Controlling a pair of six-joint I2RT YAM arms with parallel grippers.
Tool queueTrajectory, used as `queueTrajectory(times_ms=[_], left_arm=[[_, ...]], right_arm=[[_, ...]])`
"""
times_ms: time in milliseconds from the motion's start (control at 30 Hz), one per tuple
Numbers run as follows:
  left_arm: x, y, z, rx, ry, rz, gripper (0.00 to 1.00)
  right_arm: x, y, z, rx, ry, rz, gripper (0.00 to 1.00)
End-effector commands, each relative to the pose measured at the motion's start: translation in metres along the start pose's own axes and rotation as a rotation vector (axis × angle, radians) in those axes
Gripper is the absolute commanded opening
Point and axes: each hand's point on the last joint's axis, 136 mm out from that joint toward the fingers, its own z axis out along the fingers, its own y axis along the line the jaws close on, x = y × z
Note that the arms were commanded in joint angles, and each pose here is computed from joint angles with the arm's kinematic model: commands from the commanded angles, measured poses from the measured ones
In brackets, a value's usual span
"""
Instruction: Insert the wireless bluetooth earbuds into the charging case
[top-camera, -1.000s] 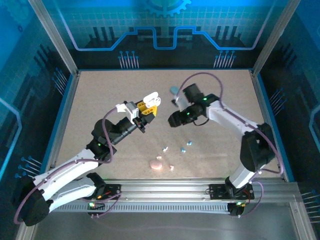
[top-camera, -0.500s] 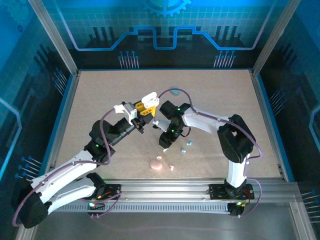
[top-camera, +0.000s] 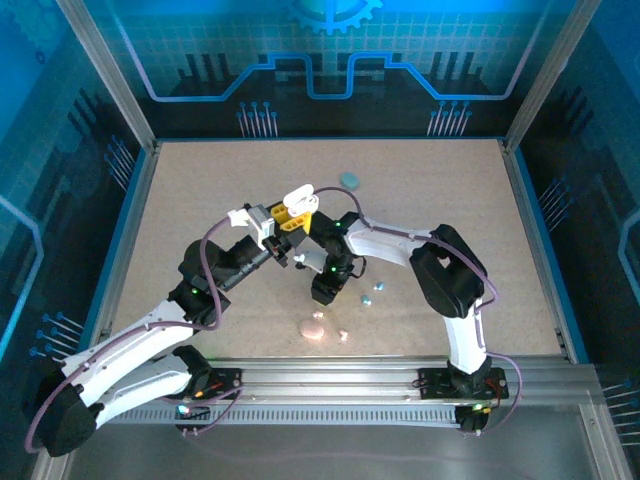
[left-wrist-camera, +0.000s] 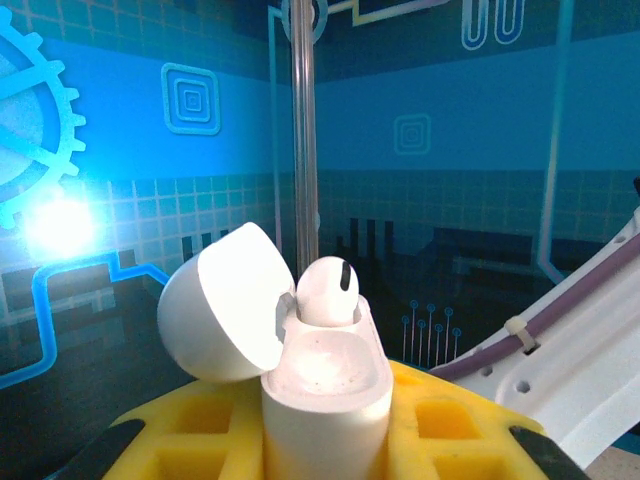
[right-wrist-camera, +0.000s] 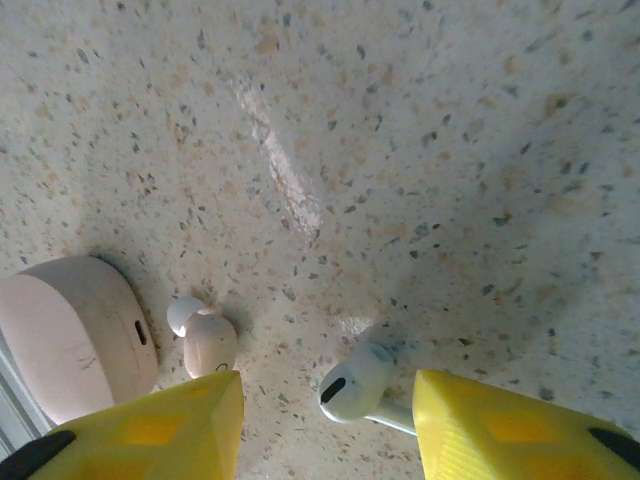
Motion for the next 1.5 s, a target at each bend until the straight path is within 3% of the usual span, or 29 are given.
queueTrajectory(times_ms=[0,367,700,1133,1467], left_arm=[[-0.018,-0.001,-0.001,-0.002,-0.046,0.019,0.23],[-0.017,-0.001,-0.001,-0.003,-0.044,0.018,0.23],[-0.016,-0.001,0.0,-0.002,-0.041,0.016,0.23],[-0.016,-0.002,0.002,0.006,-0.039,0.007,0.23],[-0.013,-0.002,0.003,0.006,-0.034,0.0,0.23]], right_arm=[[0.002,0.006,0.003,0.004,0.045,-0.031,0.49],[0.01,0.007,0.015,0.03,0.106,-0.044,0.48],[0.015,-0.006,0.018,0.105,0.115,0.003,0.4],[-0.001,-0.033,-0.006,0.182,-0.029,0.238,0.3],[0.012,-0.067,-0.024,0.2,-0.125,0.507,0.3]])
